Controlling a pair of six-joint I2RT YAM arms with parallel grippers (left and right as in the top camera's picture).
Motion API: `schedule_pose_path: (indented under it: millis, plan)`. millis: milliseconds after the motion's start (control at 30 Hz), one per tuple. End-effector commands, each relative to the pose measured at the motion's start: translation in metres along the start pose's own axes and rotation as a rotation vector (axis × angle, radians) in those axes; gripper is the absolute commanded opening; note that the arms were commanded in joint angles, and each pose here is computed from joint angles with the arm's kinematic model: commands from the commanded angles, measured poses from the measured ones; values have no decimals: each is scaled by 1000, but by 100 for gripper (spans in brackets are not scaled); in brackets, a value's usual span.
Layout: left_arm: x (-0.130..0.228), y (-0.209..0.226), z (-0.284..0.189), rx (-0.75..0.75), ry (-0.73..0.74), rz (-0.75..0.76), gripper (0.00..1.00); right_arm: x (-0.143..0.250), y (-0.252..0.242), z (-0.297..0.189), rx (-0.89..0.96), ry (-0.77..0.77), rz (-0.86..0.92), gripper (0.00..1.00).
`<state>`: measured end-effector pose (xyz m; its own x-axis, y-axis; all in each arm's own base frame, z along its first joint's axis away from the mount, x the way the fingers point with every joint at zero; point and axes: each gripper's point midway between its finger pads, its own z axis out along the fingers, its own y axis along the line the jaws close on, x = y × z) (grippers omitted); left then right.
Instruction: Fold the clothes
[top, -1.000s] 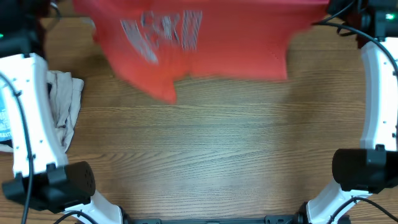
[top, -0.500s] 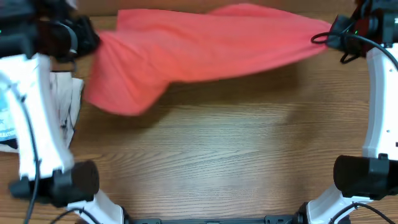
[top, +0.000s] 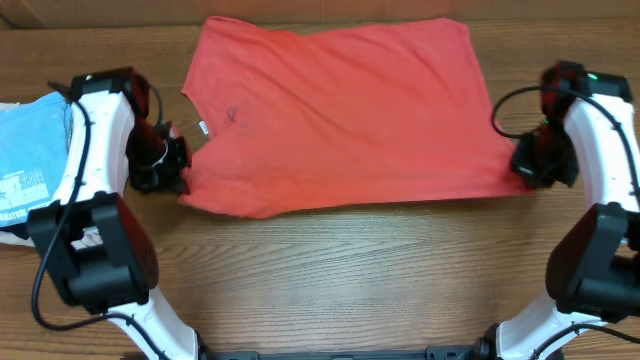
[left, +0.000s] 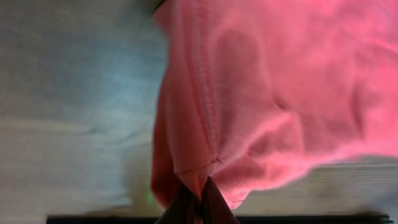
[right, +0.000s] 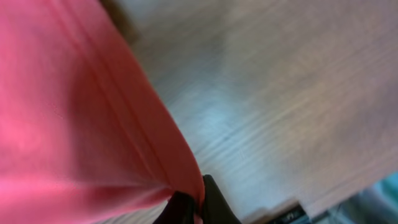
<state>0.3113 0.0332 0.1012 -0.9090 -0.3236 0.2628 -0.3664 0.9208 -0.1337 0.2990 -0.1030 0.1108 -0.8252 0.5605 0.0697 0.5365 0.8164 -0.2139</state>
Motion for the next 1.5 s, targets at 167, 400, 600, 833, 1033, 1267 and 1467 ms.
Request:
schedule_pose_path:
  millis: [167,400,600,833,1033,1267,1467]
  plan:
    - [34,-4,-101,216,-425,47,4,8,14,-32,-105,-100,-16,4]
    - [93,-38,-221,334,-941,239,4,39,-9,-159,-275,-522,-6,4]
    - [194,-29,-324,287,-1422,200,4,106,-64,-284,-464,-988,71,4]
    - [270,-15,-376,266,-1746,137,4,151,-103,-367,-592,-1326,137,4]
    - [205,-21,-361,279,-1583,136,4,96,-70,-367,-581,-1264,82,4]
    - [16,-51,-331,416,-1294,187,4,-54,50,-304,-580,-1038,-122,4]
    - [-68,-96,-387,903,-1327,349,4,-92,76,-351,-668,-1166,-62,4]
